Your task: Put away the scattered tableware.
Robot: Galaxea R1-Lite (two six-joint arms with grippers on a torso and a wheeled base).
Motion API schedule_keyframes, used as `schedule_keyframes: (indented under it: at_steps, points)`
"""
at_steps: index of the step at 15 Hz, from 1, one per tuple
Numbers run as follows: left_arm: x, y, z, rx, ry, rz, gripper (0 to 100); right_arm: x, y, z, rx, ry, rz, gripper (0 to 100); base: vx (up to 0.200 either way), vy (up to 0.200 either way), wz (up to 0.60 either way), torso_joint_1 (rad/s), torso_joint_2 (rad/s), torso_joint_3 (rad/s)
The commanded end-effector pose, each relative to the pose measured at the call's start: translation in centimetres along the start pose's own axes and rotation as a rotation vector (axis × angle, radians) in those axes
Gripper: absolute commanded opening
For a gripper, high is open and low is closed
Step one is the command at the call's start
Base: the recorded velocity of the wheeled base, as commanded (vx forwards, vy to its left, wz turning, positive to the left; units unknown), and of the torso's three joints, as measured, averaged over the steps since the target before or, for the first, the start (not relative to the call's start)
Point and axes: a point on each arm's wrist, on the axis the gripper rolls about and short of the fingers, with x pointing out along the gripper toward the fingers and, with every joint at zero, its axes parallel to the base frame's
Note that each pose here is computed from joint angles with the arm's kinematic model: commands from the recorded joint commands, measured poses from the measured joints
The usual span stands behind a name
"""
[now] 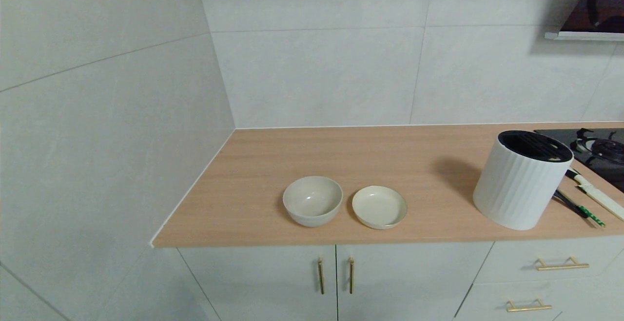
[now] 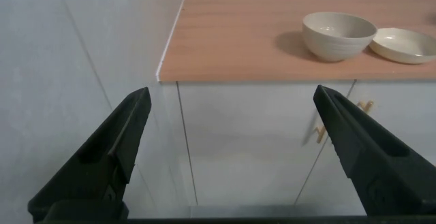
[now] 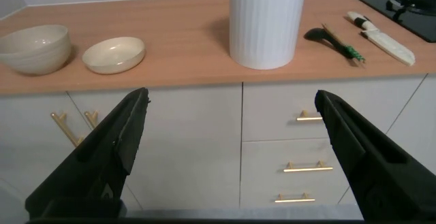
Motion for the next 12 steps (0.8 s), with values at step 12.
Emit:
schedule_keyframes:
  at_steps: [12]
  points:
    - [0.00, 0.00, 0.00, -0.001, 0.000, 0.002, 100, 0.01, 0.00, 0.01, 0.000, 0.001, 0.000, 100, 0.000, 0.000, 0.00, -0.116, 0.25, 0.134]
